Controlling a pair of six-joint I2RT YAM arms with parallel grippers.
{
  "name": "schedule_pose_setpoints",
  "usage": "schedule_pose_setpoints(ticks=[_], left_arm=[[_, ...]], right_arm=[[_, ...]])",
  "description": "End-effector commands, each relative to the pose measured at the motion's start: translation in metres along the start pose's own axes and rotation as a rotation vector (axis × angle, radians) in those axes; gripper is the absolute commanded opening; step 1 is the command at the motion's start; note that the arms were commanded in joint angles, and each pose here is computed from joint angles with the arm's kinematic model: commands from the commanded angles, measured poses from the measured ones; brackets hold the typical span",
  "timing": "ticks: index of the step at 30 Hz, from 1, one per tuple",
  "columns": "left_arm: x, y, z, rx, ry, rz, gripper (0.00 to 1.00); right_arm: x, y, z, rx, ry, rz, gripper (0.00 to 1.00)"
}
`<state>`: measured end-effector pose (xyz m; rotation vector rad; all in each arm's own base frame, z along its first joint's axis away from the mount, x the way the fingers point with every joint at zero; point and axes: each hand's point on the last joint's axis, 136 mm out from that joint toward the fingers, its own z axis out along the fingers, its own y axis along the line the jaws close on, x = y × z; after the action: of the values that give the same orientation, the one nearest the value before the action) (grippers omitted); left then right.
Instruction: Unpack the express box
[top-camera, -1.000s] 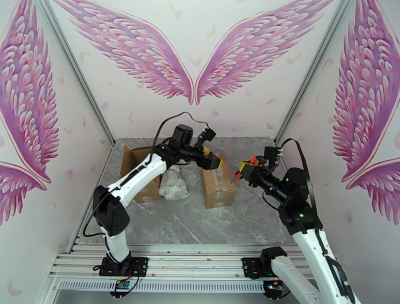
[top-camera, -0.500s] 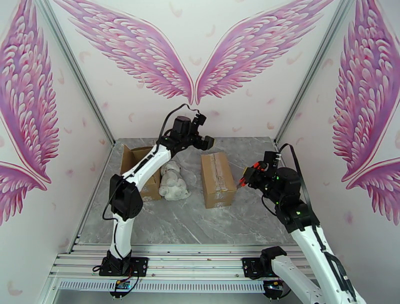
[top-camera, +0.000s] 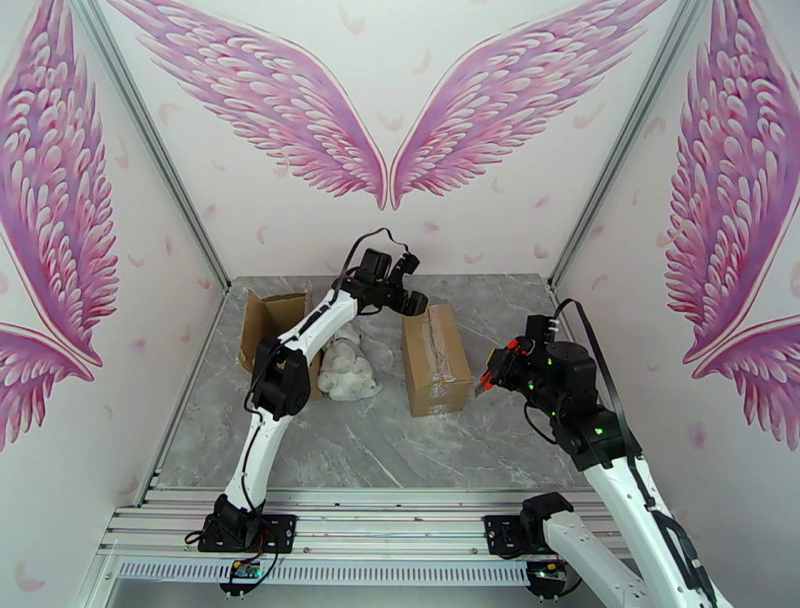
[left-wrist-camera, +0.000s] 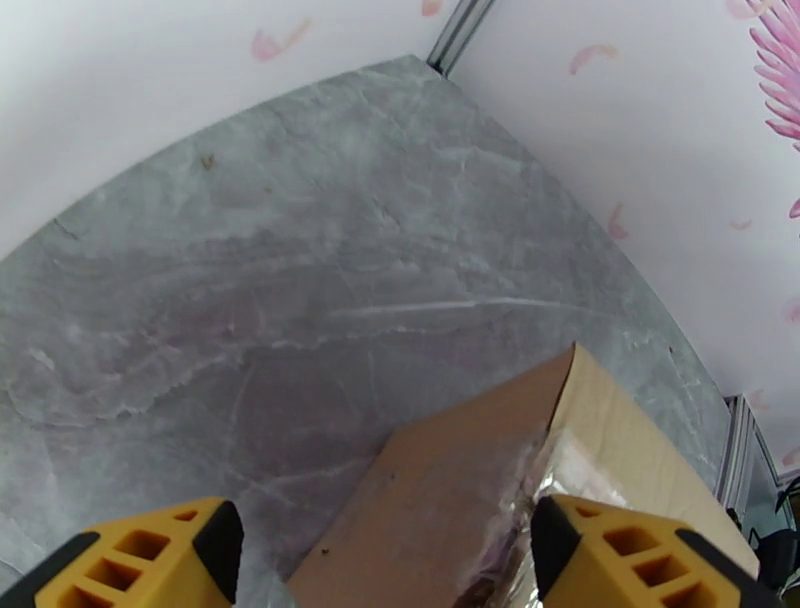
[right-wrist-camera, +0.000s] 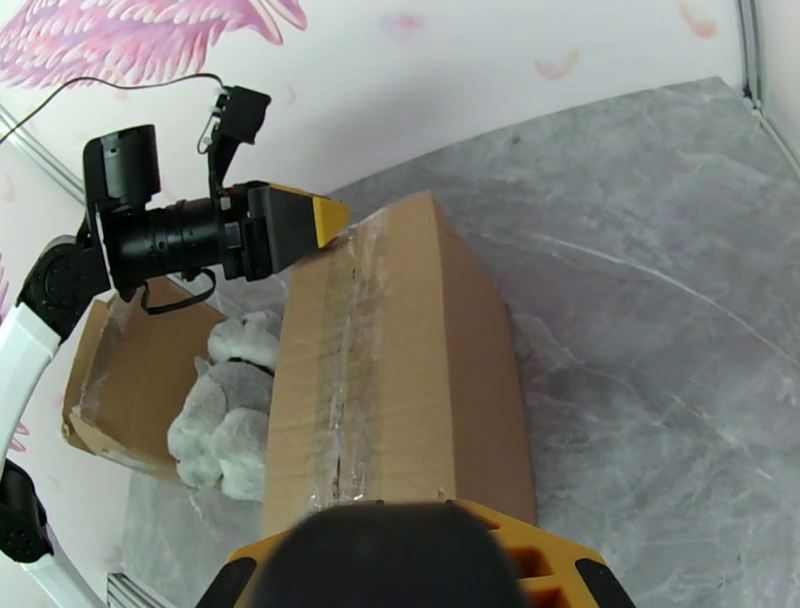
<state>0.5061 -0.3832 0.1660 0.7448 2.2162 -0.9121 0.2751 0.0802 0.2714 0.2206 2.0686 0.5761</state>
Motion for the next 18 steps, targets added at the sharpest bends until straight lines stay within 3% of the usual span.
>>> schedule_pose_setpoints(ticks=[1,13,18], left_arm=[[0.004,-0.022,-0.02,0.076,-0.008,-0.018,0.76],[0.032,-0.041,-0.061,0.086,-0.035,-0.146,0.62],[0.046,-0.047,-0.069,0.086,-0.03,-0.176,0.6]], right_arm=[[-0.003,0.01,-0.008,-0.031,0.01,0.0,0.12],[-0.042,0.039,0.001,-0.084,-0.035,-0.035,0.12],[-0.059,0.071,0.02,-0.091,-0.111,-0.143,0.09]])
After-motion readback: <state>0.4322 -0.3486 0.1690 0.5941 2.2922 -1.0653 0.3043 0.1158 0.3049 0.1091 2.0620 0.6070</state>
